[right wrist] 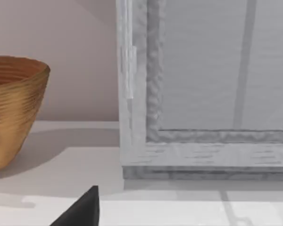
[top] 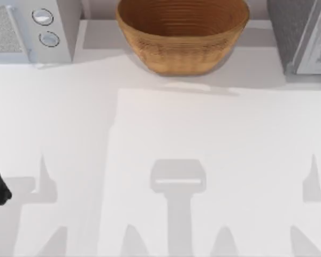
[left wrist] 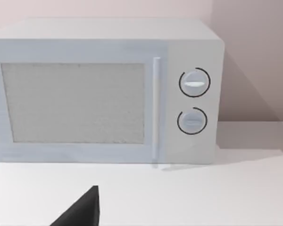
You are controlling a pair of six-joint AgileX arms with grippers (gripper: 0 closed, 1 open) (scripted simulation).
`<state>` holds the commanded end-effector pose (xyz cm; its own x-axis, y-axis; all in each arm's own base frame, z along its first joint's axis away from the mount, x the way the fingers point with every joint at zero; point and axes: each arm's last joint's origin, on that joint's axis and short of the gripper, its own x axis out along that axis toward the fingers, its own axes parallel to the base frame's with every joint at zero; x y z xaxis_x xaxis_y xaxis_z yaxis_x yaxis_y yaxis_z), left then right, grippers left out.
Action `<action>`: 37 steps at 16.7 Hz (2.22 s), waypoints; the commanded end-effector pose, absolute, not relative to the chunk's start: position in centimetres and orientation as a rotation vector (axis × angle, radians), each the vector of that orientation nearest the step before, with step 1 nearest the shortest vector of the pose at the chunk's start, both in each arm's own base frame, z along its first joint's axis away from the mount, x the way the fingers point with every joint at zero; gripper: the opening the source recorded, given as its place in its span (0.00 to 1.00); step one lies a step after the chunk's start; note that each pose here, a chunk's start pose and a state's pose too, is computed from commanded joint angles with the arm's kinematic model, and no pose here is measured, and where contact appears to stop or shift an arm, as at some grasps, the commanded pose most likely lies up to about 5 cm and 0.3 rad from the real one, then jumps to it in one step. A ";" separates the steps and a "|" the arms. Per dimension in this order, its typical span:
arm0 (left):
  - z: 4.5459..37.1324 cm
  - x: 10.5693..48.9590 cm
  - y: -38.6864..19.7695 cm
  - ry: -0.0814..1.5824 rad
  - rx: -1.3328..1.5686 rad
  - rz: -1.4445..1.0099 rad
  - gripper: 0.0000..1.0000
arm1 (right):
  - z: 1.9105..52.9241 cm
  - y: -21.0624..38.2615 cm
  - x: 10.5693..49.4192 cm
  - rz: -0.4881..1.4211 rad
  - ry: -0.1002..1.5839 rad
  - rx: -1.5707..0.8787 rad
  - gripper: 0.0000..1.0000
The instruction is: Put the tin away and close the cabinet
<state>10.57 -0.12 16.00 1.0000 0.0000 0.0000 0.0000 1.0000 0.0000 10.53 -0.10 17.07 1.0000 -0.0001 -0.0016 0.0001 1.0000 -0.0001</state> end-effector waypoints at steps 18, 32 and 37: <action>16.0 10.6 -0.1 0.000 0.000 0.000 1.00 | 19.1 -3.5 13.6 -0.001 -0.002 -0.001 1.00; 16.0 10.6 -0.1 0.000 0.000 0.000 1.00 | 16.7 -18.9 15.9 0.002 0.004 0.000 1.00; 16.0 10.6 -0.1 0.000 0.000 0.000 1.00 | 16.0 -20.1 15.4 0.002 0.005 0.000 1.00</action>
<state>10.57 -0.12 16.00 1.0000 0.0000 0.0000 0.0000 1.0000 0.0000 15.39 -20.14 15.97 1.0000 0.0022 -0.0050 -0.0022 1.0000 0.0001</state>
